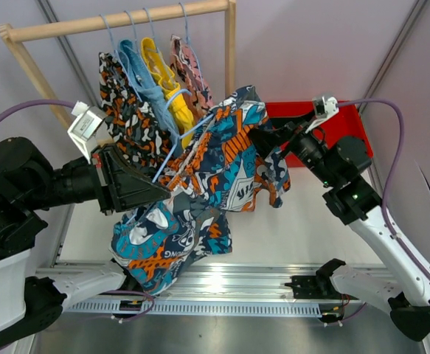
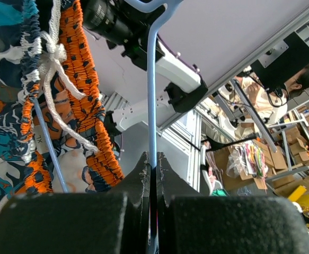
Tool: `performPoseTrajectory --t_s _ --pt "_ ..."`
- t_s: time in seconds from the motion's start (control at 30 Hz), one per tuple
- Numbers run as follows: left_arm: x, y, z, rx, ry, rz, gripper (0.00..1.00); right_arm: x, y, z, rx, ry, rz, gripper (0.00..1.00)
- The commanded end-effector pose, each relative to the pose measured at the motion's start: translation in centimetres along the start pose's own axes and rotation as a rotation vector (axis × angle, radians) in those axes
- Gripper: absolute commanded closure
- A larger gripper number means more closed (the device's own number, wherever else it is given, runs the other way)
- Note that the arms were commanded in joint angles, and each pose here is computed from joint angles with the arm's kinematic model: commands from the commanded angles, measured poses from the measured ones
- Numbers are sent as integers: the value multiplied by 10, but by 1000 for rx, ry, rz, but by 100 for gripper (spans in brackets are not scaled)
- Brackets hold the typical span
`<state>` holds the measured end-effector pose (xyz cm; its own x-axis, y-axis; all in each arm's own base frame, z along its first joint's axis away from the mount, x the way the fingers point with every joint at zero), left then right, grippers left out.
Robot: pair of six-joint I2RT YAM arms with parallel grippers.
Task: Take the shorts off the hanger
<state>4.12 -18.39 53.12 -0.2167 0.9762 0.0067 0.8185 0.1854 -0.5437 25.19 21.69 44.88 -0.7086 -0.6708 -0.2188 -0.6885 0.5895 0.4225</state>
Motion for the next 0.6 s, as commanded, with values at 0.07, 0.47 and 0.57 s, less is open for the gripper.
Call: performPoseTrajectory --t_s 0.07,0.47,0.57 --pt "1 -13 -3 -19 -15 73 100 -21 28 -22 -21 -123 -162 6" --pt "6 5 15 -11 11 -10 100 3 -35 -72 49 -288 121 100" --pt "9 7 23 -1 22 -15 100 21 -67 -95 30 -333 190 100"
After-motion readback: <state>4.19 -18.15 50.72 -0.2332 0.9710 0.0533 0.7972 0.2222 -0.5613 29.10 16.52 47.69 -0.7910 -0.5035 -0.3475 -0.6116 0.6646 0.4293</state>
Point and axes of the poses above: each gripper's point midway between its finger pads, its own x axis back along the fingers, its own y axis along the line the jaws close on, z = x × y, the point moved 2 cm from there along x, back along the fingers, and after that the axes turned 6 degrees about -x, right-handed, at the moved point
